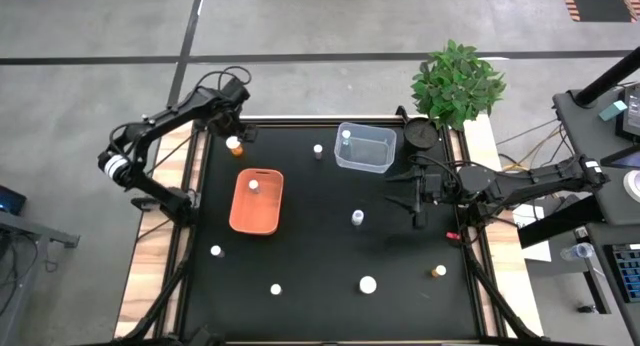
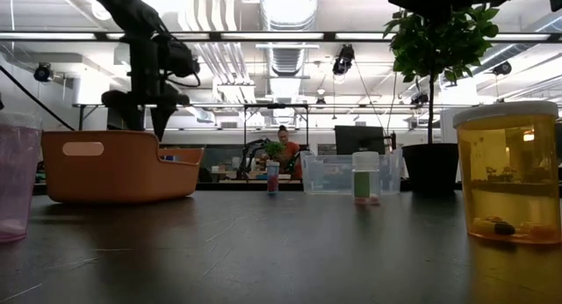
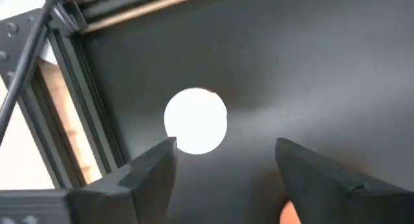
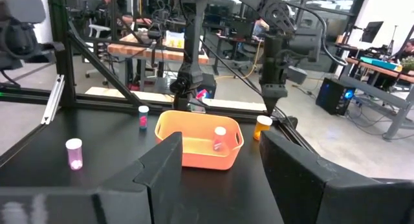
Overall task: Pick and place medicine bottles into bin by pill shape (circle, oval)
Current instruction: Put the large orange capsule pill bottle into the orange bin
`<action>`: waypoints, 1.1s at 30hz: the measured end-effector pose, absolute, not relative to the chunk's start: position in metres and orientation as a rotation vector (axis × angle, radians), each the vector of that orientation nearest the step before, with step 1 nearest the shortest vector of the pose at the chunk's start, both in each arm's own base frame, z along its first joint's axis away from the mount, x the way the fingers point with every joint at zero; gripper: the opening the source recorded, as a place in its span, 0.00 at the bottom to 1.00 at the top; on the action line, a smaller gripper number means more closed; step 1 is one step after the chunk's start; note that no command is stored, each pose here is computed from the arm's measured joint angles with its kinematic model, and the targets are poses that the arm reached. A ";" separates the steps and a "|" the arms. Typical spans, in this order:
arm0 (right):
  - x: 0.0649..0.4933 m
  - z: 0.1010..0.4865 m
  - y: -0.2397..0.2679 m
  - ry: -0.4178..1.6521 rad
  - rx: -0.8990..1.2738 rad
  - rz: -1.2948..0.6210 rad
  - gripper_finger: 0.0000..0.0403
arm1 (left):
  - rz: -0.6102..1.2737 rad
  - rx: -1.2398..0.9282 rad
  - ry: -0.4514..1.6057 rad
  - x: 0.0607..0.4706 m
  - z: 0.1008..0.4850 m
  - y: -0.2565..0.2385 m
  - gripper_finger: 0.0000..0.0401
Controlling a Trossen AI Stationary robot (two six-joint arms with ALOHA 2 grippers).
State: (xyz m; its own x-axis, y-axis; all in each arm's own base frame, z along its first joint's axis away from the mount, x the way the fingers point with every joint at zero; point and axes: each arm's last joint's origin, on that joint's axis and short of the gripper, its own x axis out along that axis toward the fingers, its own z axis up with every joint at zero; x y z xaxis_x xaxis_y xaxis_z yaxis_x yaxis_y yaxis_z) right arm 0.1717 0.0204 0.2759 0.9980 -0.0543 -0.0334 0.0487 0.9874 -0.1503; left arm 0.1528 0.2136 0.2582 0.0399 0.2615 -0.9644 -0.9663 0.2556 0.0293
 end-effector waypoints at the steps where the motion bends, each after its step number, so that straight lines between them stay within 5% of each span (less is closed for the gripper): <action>1: 0.172 0.276 0.020 0.037 -0.150 -0.052 0.49 | 1.135 -0.831 1.115 0.153 0.256 0.216 0.64; 33: 0.172 0.274 0.020 0.062 -0.160 -0.052 0.49 | 1.190 -0.888 1.192 0.151 0.228 0.239 0.66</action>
State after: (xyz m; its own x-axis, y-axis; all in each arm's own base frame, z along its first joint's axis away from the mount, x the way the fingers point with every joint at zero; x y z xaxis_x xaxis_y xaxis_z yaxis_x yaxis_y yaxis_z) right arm 0.1715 0.0202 0.2736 0.9968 -0.0563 -0.0576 0.0464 0.9859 -0.1609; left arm 0.1509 0.2390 0.2284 -0.0385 0.2030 -0.9784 -0.9779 0.1936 0.0787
